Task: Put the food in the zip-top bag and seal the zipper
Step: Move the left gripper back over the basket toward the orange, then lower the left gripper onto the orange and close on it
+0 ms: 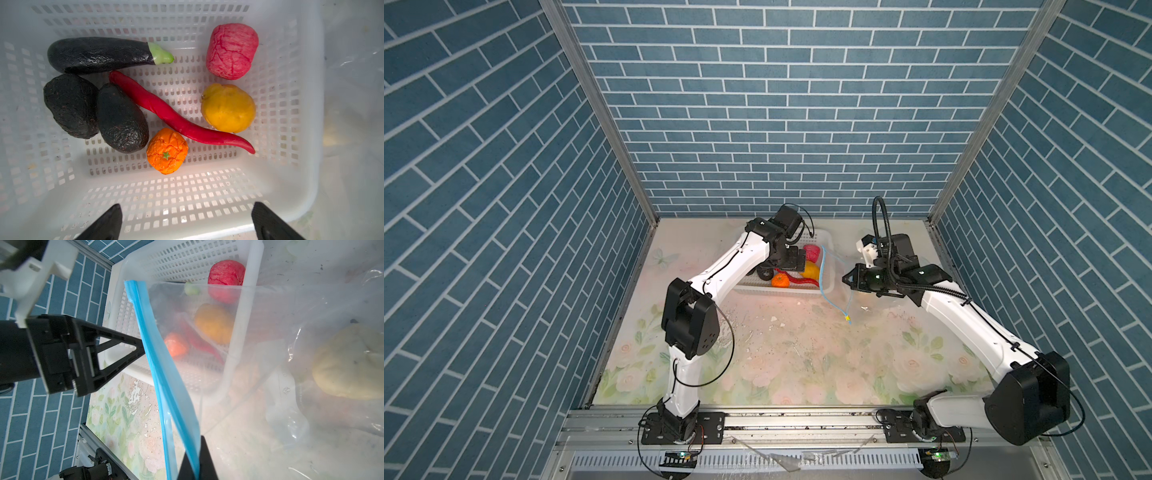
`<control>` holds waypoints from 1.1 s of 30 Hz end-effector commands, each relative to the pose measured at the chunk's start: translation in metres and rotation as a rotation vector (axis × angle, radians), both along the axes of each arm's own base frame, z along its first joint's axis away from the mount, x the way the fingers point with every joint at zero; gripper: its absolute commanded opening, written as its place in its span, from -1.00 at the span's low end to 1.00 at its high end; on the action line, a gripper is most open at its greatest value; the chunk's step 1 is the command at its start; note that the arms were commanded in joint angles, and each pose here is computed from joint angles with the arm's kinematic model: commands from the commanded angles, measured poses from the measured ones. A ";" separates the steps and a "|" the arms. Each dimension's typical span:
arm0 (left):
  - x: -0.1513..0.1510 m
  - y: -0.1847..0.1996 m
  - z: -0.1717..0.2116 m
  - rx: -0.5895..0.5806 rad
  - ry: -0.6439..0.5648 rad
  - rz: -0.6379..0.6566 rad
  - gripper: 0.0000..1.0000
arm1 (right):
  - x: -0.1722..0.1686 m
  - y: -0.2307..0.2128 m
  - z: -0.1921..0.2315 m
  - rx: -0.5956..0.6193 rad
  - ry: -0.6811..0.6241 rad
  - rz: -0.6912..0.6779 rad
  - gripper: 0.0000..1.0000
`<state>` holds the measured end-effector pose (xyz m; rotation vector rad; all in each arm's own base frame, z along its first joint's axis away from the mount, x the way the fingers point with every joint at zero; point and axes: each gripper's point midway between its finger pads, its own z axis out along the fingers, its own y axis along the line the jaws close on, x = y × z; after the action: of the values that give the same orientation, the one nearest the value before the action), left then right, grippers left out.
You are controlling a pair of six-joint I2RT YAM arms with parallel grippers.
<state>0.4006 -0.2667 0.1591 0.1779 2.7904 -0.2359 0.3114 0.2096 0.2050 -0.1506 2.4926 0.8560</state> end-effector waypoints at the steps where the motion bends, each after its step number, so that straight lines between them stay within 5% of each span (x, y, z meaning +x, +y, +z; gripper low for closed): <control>1: -0.011 0.013 -0.019 0.098 0.106 0.014 0.95 | 0.002 -0.001 -0.004 -0.001 0.022 -0.020 -1.00; 11: 0.001 0.022 -0.051 0.164 0.168 0.038 0.70 | 0.002 0.000 -0.006 0.004 0.029 -0.015 -1.00; 33: 0.007 0.015 -0.102 0.187 0.234 0.045 0.72 | 0.004 0.004 -0.014 0.011 0.050 -0.010 -1.00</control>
<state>0.4059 -0.2505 0.0633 0.1474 3.0309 0.0151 0.3136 0.2125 0.1947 -0.1491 2.5225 0.8619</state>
